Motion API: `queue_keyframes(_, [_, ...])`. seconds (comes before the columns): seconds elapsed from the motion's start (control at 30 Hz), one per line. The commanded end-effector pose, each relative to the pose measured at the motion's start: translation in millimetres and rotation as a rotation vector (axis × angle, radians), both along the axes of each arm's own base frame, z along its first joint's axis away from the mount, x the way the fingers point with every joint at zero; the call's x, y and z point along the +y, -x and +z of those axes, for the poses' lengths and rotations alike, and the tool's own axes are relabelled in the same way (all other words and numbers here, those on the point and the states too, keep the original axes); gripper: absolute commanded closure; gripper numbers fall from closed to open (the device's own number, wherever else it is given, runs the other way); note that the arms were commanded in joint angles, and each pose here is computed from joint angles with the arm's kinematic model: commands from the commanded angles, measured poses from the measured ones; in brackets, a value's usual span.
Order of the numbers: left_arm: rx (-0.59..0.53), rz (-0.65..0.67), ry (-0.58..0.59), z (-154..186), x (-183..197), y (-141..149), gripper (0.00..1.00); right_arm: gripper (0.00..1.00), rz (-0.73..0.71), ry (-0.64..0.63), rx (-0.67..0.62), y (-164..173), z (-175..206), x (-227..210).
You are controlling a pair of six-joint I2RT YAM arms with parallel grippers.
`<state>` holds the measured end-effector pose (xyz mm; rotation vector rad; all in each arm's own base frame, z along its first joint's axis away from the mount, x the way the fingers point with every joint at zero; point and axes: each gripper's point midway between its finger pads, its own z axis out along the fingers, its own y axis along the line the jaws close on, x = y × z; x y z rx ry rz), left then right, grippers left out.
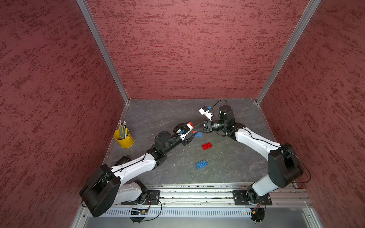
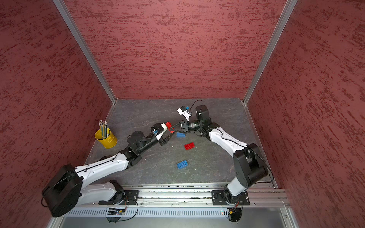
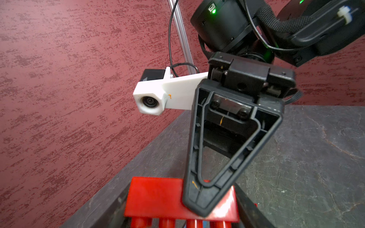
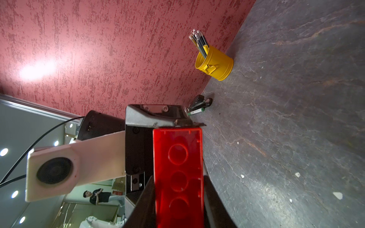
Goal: Assemble a rectangle with lego
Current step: Place the lego brick at the center of the board.
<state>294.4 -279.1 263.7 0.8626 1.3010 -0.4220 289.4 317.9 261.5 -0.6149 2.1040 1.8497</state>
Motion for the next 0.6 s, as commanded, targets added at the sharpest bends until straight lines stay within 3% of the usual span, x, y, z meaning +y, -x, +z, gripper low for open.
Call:
queue_keyframes(0.0, [-0.004,-0.004,0.001,3.1,-0.4,2.2,0.38,0.72,-0.002,-0.005,-0.012,-3.2,-0.1,3.4])
queue_keyframes(0.27, [0.044,0.004,-0.044,-8.7,1.8,3.4,0.44,0.51,-0.059,0.001,-0.055,-17.3,3.1,4.0])
queue_keyframes(0.4, [0.160,-0.013,-0.106,-36.0,4.5,12.5,0.47,0.44,-0.146,0.007,-0.091,-37.7,13.7,-5.0])
queue_keyframes(0.57, [0.315,-0.024,-0.263,-69.9,6.0,32.0,0.47,0.43,-0.337,0.067,-0.120,-79.0,16.7,-34.6])
